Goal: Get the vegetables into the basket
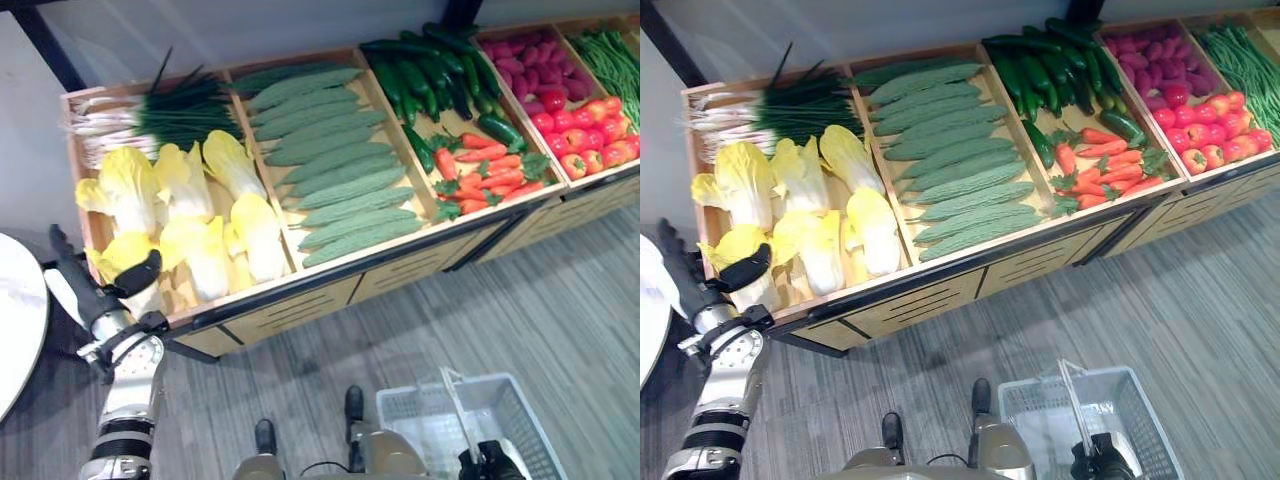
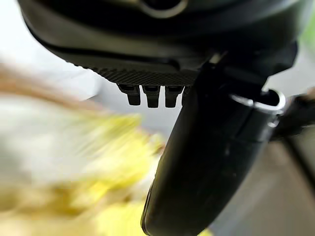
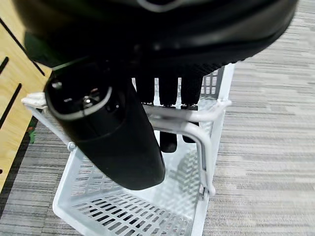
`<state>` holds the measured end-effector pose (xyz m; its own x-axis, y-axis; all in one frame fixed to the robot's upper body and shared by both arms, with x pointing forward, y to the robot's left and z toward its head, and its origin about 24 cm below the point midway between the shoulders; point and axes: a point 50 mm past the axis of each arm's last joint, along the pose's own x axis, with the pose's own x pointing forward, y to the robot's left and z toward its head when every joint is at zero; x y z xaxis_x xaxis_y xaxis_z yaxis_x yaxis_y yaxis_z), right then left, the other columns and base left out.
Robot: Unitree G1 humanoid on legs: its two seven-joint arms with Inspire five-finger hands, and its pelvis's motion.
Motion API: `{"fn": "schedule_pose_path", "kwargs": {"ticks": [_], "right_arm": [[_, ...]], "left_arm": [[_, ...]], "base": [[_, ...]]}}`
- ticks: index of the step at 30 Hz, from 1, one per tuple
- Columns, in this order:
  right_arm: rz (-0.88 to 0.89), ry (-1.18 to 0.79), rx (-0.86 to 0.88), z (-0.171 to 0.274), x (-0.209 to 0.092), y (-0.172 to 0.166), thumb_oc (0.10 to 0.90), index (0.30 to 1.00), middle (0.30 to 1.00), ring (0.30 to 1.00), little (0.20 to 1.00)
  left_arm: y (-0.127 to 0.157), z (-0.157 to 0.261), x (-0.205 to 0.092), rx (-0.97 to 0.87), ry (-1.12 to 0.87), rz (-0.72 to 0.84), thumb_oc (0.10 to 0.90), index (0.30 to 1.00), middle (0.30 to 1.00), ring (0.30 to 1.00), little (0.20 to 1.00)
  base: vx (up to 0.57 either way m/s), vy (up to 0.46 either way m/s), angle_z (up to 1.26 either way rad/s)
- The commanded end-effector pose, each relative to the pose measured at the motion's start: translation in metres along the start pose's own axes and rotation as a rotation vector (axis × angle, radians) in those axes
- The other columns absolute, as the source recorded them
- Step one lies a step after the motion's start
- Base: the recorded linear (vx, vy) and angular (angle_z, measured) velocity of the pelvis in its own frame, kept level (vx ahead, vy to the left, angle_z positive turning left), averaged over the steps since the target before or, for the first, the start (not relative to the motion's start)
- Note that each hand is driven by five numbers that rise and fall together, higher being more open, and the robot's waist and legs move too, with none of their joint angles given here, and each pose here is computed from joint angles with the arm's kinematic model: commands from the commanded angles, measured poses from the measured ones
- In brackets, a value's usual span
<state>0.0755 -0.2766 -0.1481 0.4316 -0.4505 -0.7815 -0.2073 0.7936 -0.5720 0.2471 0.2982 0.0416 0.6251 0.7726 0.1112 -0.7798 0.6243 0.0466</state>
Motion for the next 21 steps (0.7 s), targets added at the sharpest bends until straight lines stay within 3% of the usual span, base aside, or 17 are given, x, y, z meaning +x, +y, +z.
{"fn": "schedule_pose_path", "kwargs": {"ticks": [1,8,21], "right_arm": [[-0.050,-0.029,-0.052,0.004,0.003,-0.013,0.400,0.300,0.300,0.300,0.300],[-0.042,-0.032,-0.055,0.006,0.003,-0.008,0.400,0.300,0.300,0.300,0.300],[-0.041,-0.033,-0.047,0.007,0.003,-0.007,0.400,0.300,0.300,0.300,0.300]], "left_arm": [[-0.012,0.062,0.019,-0.175,-0.269,-0.028,0.900,1.000,1.000,1.000,1.000],[-0.027,0.048,0.009,-0.189,-0.194,-0.115,0.900,1.000,1.000,1.000,1.000],[-0.026,0.061,0.005,-0.111,-0.302,-0.196,0.900,1.000,1.000,1.000,1.000]], "base": [[0.00,0.000,0.00],[0.00,-0.003,-0.01],[0.00,0.000,0.00]]}}
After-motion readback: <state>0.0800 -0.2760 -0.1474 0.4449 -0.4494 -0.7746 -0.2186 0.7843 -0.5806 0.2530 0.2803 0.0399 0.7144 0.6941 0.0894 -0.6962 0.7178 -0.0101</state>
